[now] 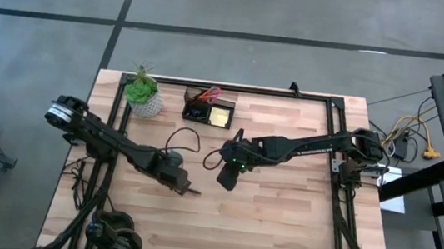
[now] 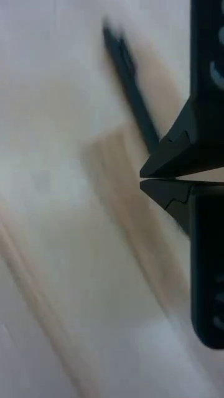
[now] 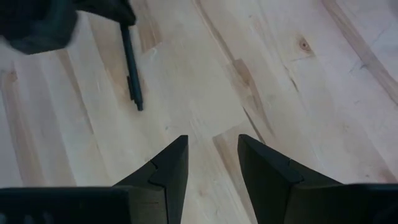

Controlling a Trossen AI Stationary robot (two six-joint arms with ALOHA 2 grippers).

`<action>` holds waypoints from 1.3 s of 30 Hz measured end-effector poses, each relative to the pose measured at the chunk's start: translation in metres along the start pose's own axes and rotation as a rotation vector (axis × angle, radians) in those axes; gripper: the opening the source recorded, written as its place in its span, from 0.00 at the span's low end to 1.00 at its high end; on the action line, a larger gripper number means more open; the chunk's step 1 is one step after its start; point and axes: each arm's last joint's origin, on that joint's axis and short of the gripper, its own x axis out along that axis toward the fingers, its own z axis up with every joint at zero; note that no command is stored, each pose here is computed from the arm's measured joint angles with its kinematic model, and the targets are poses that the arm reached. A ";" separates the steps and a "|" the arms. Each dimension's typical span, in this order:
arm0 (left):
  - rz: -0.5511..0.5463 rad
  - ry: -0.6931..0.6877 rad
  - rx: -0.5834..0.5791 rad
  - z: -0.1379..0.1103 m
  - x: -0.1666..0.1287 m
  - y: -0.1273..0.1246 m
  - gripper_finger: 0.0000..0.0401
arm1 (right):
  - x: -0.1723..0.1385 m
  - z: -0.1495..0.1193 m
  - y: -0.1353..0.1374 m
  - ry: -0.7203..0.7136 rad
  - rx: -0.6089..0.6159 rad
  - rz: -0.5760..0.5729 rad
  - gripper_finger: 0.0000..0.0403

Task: Pick and place office supplies into organizer
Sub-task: Put the pen into the top left section of the black desk organizer

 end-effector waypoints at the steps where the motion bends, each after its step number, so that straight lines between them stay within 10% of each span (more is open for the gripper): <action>1: -0.024 -0.005 0.002 0.000 -0.005 -0.002 0.00 | 0.000 0.000 0.000 0.000 0.000 0.000 0.33; 39: 0.001 0.103 -0.039 -0.019 -0.010 0.003 0.00 | 0.003 -0.006 -0.004 0.035 0.000 -0.026 0.33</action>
